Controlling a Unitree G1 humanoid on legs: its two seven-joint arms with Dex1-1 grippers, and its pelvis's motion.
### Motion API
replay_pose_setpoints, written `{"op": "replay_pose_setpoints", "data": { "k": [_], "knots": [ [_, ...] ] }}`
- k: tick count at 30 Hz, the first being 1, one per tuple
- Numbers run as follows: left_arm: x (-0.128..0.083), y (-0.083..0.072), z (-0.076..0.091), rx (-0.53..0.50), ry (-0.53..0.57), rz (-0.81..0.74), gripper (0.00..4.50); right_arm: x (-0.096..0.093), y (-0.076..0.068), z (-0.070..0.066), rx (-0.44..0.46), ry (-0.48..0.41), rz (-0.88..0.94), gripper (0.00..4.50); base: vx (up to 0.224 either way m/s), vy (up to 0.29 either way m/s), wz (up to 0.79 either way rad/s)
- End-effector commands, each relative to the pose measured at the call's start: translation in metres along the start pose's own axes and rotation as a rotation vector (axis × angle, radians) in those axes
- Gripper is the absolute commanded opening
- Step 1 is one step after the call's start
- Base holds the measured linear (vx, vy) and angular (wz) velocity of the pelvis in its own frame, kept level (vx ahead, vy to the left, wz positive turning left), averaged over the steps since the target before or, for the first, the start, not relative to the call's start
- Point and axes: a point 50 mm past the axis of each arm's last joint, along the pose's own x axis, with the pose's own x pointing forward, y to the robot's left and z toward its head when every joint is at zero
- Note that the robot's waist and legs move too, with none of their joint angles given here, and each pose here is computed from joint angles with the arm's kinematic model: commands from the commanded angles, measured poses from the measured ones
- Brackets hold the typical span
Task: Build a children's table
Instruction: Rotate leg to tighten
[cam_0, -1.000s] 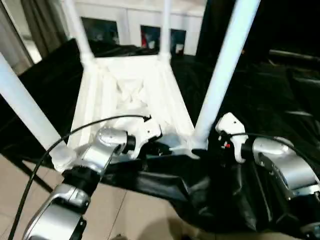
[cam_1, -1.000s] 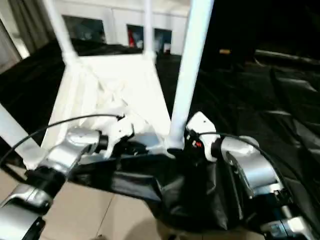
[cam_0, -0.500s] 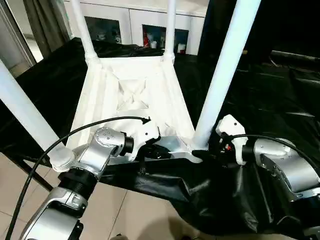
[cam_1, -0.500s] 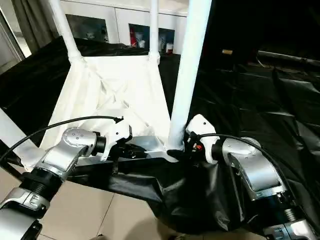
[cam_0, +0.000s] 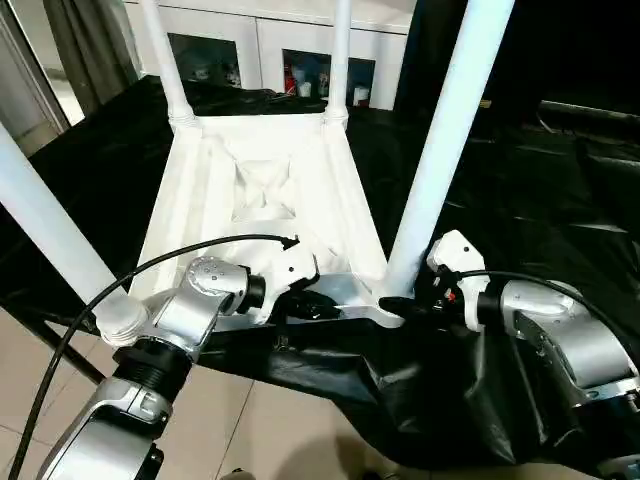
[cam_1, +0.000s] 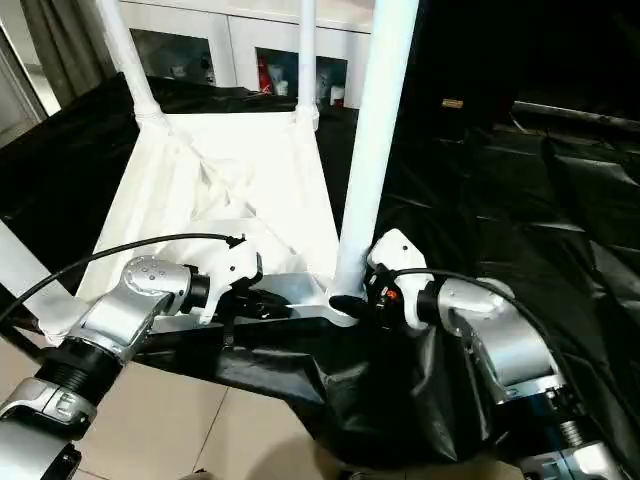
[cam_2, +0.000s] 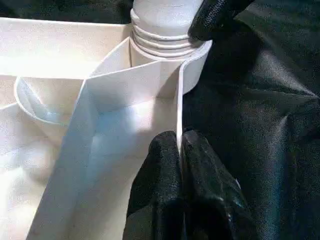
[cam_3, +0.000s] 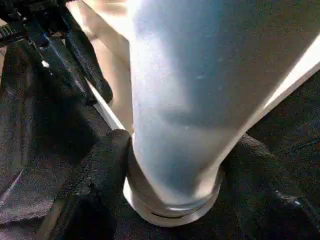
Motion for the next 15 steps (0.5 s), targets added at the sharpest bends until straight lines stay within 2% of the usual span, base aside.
{"op": "replay_pose_setpoints", "data": {
  "k": [1,3,5,7,8,10,11,12,14,15],
  "knots": [
    [0.009,0.000,0.023,0.057,-0.097,-0.003,0.00,0.004,-0.001,-0.017,0.069,0.036,-0.063,2.51,0.000,0.000,0.00],
    [0.012,0.003,0.023,0.048,-0.086,0.041,0.00,0.007,-0.002,-0.020,0.098,0.032,-0.105,2.51,0.000,0.000,0.00],
    [0.020,0.010,0.023,0.000,-0.067,0.133,0.00,0.017,-0.005,-0.025,0.166,0.019,-0.213,2.50,0.000,0.000,0.00],
    [0.021,0.011,0.023,-0.003,-0.065,0.143,0.00,0.018,-0.005,-0.025,0.171,0.018,-0.221,2.50,0.000,0.000,0.00],
    [0.024,0.015,0.023,-0.016,-0.053,0.190,0.00,0.023,-0.006,-0.027,0.203,0.013,-0.263,2.50,0.000,0.000,0.00],
    [0.044,0.031,0.034,-0.125,-0.049,0.403,0.00,0.050,-0.010,-0.027,0.367,0.007,-0.483,2.50,0.000,0.000,0.00],
    [0.053,0.032,0.040,-0.151,-0.050,0.441,0.00,0.062,-0.008,-0.026,0.420,0.024,-0.544,2.50,0.000,0.000,0.00],
    [0.053,0.032,0.040,-0.151,-0.050,0.441,0.00,0.062,-0.008,-0.026,0.420,0.024,-0.544,2.50,0.000,0.000,0.00],
    [0.065,0.033,0.052,-0.154,-0.070,0.479,0.00,0.079,-0.003,-0.017,0.443,0.018,-0.561,2.50,0.000,0.000,0.00],
    [0.065,0.033,0.052,-0.153,-0.070,0.480,0.00,0.079,-0.003,-0.017,0.442,0.018,-0.562,2.50,0.000,0.000,0.00]
  ]
}}
